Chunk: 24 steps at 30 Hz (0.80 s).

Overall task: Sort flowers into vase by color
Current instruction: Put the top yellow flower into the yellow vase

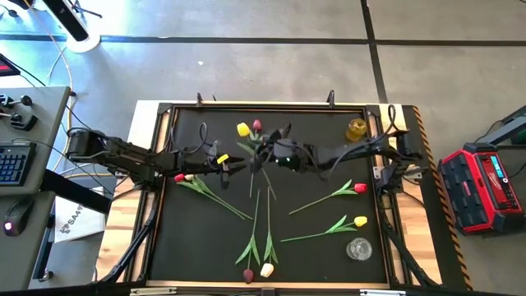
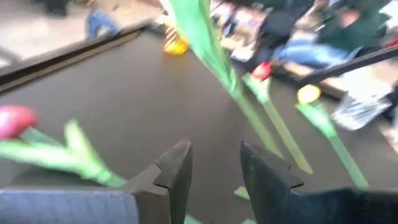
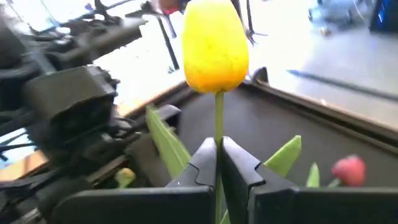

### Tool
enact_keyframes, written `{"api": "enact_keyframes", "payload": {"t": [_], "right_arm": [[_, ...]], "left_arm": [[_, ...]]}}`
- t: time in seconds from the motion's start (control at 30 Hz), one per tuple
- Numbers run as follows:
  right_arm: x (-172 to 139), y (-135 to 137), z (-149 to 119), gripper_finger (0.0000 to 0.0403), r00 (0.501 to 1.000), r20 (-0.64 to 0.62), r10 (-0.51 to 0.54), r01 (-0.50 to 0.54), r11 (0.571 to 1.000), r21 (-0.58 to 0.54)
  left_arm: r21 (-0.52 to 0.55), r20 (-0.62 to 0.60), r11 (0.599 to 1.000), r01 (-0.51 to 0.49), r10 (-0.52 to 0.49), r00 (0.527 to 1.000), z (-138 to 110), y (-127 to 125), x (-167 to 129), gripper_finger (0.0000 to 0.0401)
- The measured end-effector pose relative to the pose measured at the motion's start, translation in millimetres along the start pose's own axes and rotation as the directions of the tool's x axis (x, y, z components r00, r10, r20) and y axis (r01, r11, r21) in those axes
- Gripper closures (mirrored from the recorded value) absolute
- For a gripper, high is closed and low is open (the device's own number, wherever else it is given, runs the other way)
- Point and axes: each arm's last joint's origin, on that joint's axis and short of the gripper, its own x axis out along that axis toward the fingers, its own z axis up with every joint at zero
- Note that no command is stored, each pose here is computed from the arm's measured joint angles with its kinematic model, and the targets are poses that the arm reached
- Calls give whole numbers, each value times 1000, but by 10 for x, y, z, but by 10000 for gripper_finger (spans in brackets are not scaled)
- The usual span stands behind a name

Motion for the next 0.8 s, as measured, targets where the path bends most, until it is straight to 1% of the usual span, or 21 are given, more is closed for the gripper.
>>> {"api": "enact_keyframes", "payload": {"t": [0.1,0.2,0.3,0.37,0.5,0.6,0.8], "right_arm": [[-92,160,22,402,997,52,60,-58,997,-47],[-154,258,37,402,991,87,99,-93,993,-74],[-199,329,39,402,986,107,128,-117,988,-97],[-231,377,50,402,981,129,148,-134,985,-108],[-283,452,40,402,974,140,178,-160,978,-132],[-309,488,23,402,972,135,194,-176,975,-136],[-320,512,21,402,963,127,237,-219,966,-138]], "left_arm": [[34,58,997,70,-72,996,49,-96,-13,248],[65,103,990,125,-131,986,85,-176,-30,225],[74,119,988,136,-144,982,122,-217,-25,207],[73,130,988,136,-145,981,156,-228,-15,203],[75,150,987,141,-151,977,220,-253,3,204],[93,162,984,151,-164,973,265,-279,13,214],[157,170,969,190,-216,961,323,-354,19,235]]}}
